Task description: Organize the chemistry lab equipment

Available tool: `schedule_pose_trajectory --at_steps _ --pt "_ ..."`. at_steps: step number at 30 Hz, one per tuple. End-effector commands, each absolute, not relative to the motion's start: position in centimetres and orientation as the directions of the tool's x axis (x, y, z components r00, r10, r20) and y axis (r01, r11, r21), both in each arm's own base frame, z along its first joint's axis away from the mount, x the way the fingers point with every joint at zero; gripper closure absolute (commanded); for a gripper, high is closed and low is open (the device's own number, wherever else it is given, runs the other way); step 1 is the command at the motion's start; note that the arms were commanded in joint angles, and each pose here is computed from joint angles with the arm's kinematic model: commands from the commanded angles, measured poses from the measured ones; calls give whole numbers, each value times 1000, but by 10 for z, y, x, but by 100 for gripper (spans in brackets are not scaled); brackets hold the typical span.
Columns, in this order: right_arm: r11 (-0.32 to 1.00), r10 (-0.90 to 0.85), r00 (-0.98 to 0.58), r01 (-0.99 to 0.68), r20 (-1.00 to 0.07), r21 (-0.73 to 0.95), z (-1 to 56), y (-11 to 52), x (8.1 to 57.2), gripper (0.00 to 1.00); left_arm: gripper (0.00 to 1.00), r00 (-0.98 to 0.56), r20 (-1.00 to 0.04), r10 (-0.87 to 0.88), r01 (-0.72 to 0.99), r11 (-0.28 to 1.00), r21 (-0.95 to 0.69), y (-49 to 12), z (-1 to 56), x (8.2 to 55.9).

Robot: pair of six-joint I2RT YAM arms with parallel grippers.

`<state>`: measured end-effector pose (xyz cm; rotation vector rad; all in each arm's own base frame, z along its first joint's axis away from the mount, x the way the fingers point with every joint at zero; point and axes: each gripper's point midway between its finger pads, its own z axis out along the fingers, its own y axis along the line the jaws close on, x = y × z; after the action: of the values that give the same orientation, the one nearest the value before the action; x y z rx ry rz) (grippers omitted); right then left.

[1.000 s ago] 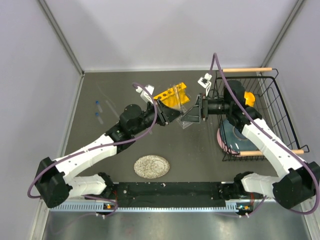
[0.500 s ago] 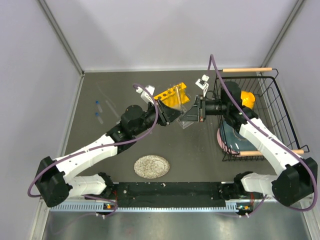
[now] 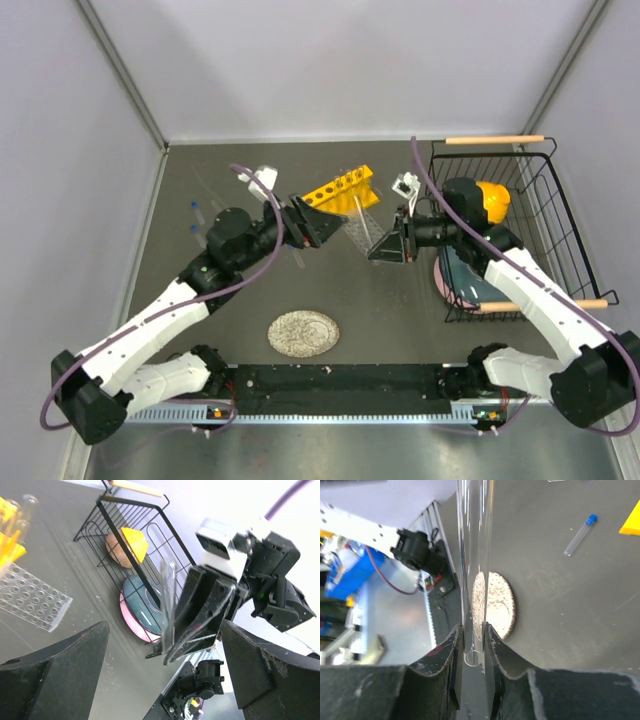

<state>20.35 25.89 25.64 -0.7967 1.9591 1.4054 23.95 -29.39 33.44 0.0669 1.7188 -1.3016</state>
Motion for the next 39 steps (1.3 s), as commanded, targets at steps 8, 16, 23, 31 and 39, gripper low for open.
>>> schedule_pose_trajectory --at_steps 8,16,23,31,39 --pt "126 -304 -356 -934 -883 334 226 241 165 92 7 -709 -665 -234 623 235 -746 -286 356 212" --pt "71 -311 -330 -943 -891 325 227 242 157 92 24 -730 -669 -143 645 183 -742 -315 355 208" --pt "70 -321 -316 -948 -893 310 225 241 157 91 43 -748 -658 -86 625 241 -742 -334 343 213" --pt "73 -324 -313 -949 -892 307 224 241 159 91 58 -759 -650 -24 609 325 -723 -336 323 214" --pt "77 -327 -317 -948 -890 309 222 241 159 91 74 -756 -654 -14 615 329 -717 -335 323 211"
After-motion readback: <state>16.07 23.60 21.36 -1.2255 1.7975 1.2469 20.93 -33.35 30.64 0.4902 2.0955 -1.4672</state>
